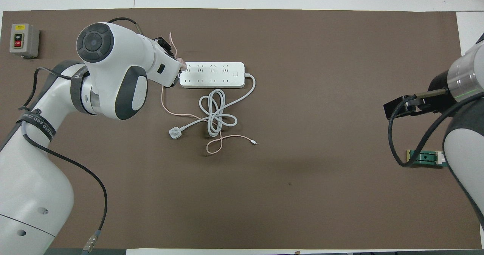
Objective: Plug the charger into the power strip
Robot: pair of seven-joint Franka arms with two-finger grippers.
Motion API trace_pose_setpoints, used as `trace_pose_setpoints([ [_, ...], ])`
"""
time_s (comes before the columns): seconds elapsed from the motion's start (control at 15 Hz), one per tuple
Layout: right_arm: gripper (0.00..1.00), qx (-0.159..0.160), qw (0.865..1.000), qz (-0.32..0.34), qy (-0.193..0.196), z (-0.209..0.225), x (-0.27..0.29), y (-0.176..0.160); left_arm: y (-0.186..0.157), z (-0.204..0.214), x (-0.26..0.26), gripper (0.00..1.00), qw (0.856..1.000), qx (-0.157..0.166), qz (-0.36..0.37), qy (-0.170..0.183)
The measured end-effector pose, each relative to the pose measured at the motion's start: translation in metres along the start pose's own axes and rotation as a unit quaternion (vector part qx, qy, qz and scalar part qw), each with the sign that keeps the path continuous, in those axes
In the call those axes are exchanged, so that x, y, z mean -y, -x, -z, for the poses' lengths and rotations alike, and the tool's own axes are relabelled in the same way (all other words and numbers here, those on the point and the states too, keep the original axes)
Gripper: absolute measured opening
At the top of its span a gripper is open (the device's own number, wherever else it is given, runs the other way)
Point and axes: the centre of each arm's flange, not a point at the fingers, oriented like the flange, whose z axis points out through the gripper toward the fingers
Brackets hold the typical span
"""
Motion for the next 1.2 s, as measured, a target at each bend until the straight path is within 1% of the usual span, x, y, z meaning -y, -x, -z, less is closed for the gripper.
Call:
trace_pose_setpoints([
  [0.13, 1.0, -0.001, 1.0, -0.009, -0.001, 0.001, -0.009, 0.001, 0.0, -0.002, -0.001, 0.31, 1.0, 0.007, -0.009, -0.001],
  [0.6, 1.0, -0.005, 0.999, -0.032, -0.001, 0.004, -0.018, 0.003, -0.005, -0.017, -0.011, 0.31, 1.0, 0.01, -0.021, 0.007],
  [0.87, 1.0, -0.006, 0.999, -0.033, -0.001, 0.005, -0.016, 0.003, -0.015, -0.031, -0.027, 0.31, 0.999, 0.009, -0.031, 0.013],
  [1.2, 1.0, -0.006, 0.999, -0.034, -0.001, 0.006, -0.015, 0.003, -0.016, -0.036, -0.031, 0.31, 0.999, 0.01, -0.029, 0.016],
])
